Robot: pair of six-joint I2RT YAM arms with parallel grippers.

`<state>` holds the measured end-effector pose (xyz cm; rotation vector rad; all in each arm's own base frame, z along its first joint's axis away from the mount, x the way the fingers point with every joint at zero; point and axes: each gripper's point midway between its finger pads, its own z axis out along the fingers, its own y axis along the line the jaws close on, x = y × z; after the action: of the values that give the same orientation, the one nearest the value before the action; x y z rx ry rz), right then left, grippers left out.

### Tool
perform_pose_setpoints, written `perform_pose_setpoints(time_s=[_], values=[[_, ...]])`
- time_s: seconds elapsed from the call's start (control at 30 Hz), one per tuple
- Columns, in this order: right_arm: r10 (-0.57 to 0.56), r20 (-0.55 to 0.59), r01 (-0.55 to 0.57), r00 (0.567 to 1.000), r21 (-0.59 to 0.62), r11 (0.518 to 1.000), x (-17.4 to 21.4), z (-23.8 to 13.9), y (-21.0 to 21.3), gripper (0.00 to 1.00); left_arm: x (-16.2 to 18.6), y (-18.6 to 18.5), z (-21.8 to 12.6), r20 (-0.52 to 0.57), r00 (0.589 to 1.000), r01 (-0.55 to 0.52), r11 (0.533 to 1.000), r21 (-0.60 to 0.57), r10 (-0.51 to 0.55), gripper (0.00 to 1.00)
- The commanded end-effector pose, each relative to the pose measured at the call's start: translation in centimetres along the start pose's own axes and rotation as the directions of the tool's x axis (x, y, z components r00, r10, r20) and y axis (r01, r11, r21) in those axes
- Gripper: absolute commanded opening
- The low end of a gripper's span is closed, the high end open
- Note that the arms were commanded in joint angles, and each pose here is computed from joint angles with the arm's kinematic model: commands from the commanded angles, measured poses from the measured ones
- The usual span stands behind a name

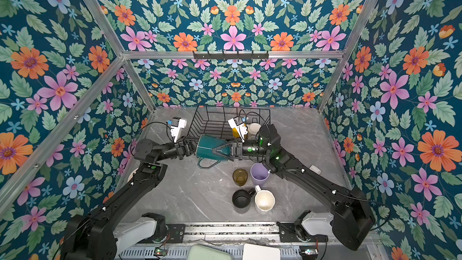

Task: Load the cups into the dish rack
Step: 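Open the left gripper and pull it back while the right gripper holds the mug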

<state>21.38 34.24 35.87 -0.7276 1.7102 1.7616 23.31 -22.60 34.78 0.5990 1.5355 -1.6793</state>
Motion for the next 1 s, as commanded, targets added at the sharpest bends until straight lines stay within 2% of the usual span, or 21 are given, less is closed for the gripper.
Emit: perform_pose_setpoints(time_s=[0.0, 0.17, 0.3, 0.67, 0.73, 0.87, 0.97], values=[[0.079, 0.011, -0.079, 0.997, 0.111, 0.991, 0.3, -0.2, -2.3, 0.00, -1.1, -1.4, 0.1, 0.027, 0.993, -0.118, 0.993, 0.022, 0.117, 0.00], [0.097, 0.024, -0.099, 0.995, 0.123, 0.987, -0.1, -0.6, -2.4, 0.00, -1.1, -1.1, 0.1, 0.018, 0.992, -0.123, 0.992, -0.002, 0.123, 0.00], [0.101, 0.033, -0.105, 0.994, 0.135, 0.985, -0.5, -1.2, -2.3, 0.00, -1.0, -0.6, 0.1, 0.009, 0.993, -0.114, 0.993, -0.024, 0.114, 0.10], [0.090, 0.037, -0.094, 0.995, 0.137, 0.986, -1.0, -2.1, -1.3, 0.00, -1.0, -0.2, 0.1, 0.010, 0.994, -0.109, 0.993, -0.042, 0.110, 0.26], [0.095, 0.041, -0.100, 0.995, 0.145, 0.984, -1.1, -2.3, -1.4, 0.00, -1.0, 0.1, 0.1, 0.004, 0.994, -0.109, 0.992, -0.058, 0.110, 0.34], [0.113, 0.056, -0.121, 0.992, 0.179, 0.976, -1.4, -3.4, -1.7, 0.00, -0.9, 1.3, -0.1, -0.011, 0.992, -0.124, 0.982, -0.142, 0.123, 0.66], [0.134, 0.076, -0.148, 0.988, 0.219, 0.965, -1.7, -4.4, -2.0, 0.00, -1.0, 2.6, -0.6, -0.017, 0.989, -0.145, 0.958, -0.246, 0.145, 0.77]])
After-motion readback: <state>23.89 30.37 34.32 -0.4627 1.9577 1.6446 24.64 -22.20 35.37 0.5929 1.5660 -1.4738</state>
